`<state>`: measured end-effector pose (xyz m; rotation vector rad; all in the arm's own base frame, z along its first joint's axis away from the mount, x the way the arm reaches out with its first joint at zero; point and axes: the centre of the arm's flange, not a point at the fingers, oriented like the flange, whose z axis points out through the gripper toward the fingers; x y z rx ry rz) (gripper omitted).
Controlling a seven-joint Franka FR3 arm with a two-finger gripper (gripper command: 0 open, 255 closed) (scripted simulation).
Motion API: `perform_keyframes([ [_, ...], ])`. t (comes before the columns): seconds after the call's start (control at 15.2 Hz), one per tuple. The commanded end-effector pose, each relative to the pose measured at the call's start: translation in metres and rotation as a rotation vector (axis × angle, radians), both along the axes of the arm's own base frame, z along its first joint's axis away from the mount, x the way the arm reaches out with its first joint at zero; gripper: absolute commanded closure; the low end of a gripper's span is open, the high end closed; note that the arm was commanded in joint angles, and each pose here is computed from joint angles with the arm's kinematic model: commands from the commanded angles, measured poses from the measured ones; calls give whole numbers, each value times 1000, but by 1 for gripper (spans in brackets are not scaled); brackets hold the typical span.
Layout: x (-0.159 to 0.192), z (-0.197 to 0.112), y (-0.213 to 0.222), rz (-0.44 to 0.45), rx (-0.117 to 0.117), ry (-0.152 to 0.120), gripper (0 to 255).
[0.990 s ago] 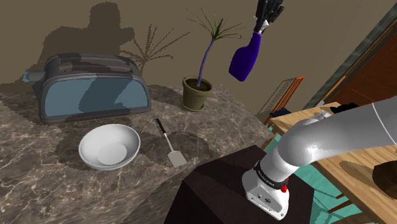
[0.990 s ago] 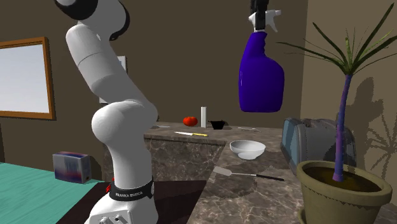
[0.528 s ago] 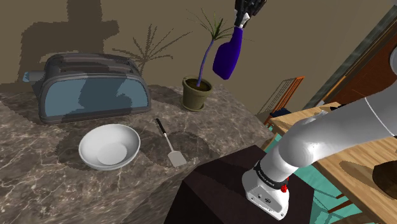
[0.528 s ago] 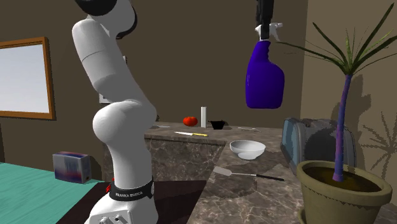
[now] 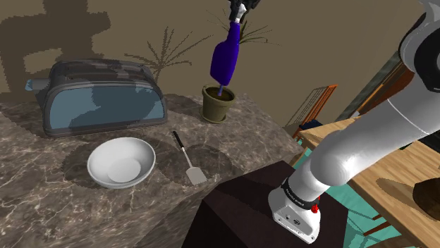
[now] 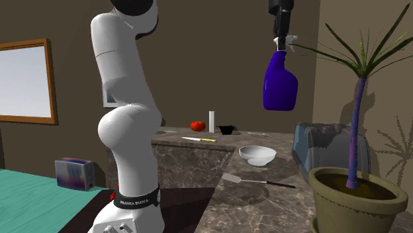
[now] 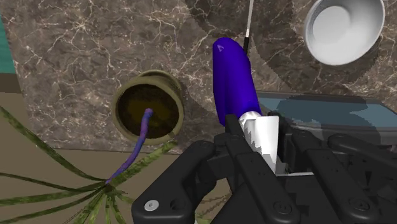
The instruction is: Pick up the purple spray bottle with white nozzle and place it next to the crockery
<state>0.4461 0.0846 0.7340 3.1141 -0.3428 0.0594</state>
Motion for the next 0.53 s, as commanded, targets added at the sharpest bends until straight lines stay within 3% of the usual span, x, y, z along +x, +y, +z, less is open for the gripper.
perform_keyframes([
  [0.0, 12, 2, 24, -2, 1, 0, 255],
  [0.46, 59, 2, 104, -2, 1, 0, 255],
])
